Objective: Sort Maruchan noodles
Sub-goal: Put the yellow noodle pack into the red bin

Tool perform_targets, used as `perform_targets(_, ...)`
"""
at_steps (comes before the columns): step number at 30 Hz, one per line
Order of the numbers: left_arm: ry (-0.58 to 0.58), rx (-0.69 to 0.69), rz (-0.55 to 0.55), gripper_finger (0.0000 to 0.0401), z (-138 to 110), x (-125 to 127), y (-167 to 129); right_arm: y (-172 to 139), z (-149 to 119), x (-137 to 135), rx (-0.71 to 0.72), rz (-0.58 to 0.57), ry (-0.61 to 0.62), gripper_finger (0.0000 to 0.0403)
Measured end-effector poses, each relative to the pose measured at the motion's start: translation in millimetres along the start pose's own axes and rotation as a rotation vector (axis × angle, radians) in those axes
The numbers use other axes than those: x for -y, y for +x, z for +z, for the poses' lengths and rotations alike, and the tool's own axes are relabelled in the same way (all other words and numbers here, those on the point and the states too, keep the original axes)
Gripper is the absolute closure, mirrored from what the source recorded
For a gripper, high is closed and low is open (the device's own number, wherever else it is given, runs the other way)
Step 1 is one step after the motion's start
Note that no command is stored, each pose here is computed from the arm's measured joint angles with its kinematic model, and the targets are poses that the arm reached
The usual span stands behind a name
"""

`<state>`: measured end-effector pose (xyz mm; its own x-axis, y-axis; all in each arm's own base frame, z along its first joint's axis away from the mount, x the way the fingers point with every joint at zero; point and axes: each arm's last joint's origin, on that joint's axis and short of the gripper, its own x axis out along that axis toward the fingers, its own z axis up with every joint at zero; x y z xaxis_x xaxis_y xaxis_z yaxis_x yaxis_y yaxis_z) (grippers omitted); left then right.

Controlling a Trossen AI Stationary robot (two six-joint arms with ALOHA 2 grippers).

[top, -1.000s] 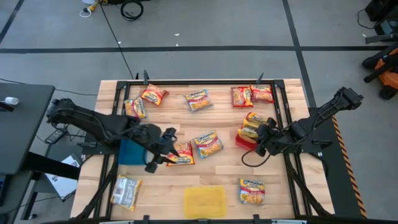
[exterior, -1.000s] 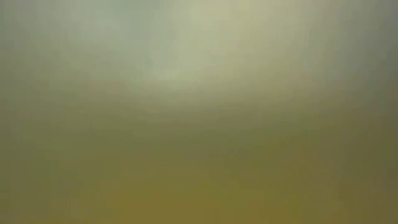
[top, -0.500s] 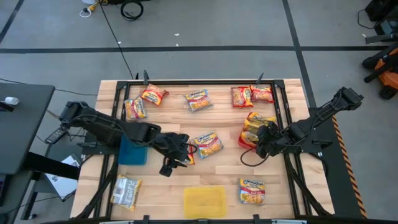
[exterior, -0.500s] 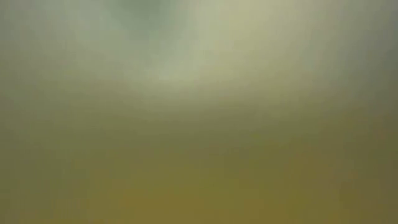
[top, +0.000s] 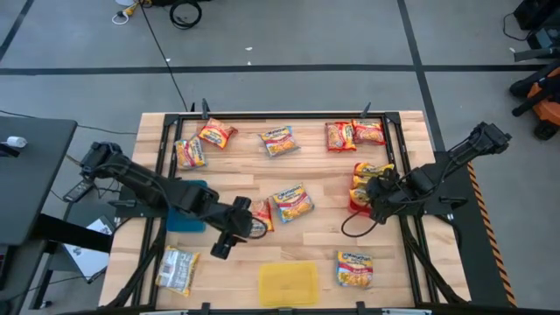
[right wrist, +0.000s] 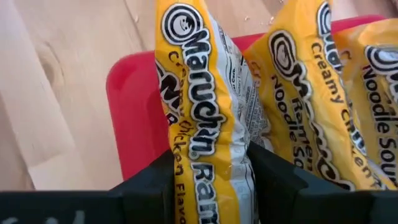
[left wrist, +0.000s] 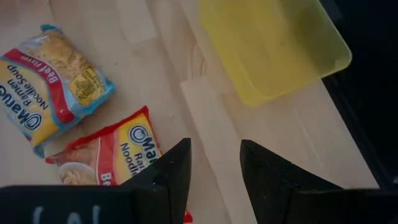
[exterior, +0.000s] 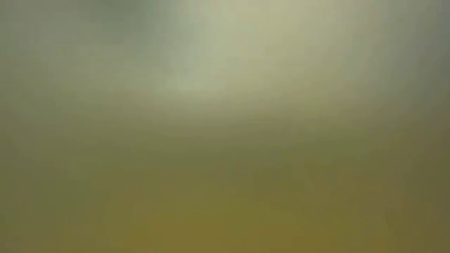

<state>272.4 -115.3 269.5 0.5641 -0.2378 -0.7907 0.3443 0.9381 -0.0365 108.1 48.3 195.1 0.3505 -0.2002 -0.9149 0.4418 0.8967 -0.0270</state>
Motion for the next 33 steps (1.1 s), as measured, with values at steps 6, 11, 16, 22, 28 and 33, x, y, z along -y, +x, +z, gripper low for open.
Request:
perform_targets(6, -0.052, -0.068, 0.053, 0.0259, -7.6, 3.3, -1.7, 3.9, 4.9, 1.9, 0.007, -0.04, 0.09, 0.021)
perform_targets(11, -0.181, -0.216, 0.066, 0.0259, -22.5, 9.0, -4.1, 5.2, 6.9, 4.0, -0.032, -0.025, 0.113, 0.0212)
perform_targets(16, -0.335, -0.305, 0.026, 0.026, -32.9, 34.8, -7.3, -4.9, 13.1, 5.1, -0.036, -0.028, 0.069, 0.0213)
perform_targets(22, -0.47, -0.333, -0.042, 0.026, -40.6, 74.3, -12.2, -42.5, 34.0, 10.1, 0.058, -0.092, -0.011, 0.0213)
perform_targets(28, -0.724, -0.411, 0.0, 0.026, -53.8, 107.4, -5.5, -83.5, 62.5, 12.5, 0.329, -0.187, -0.109, 0.0213)
perform_targets(33, -0.93, -0.527, -0.025, 0.0263, -61.4, 134.2, 22.9, -96.8, 82.3, 5.2, 0.561, -0.277, -0.221, 0.0213)
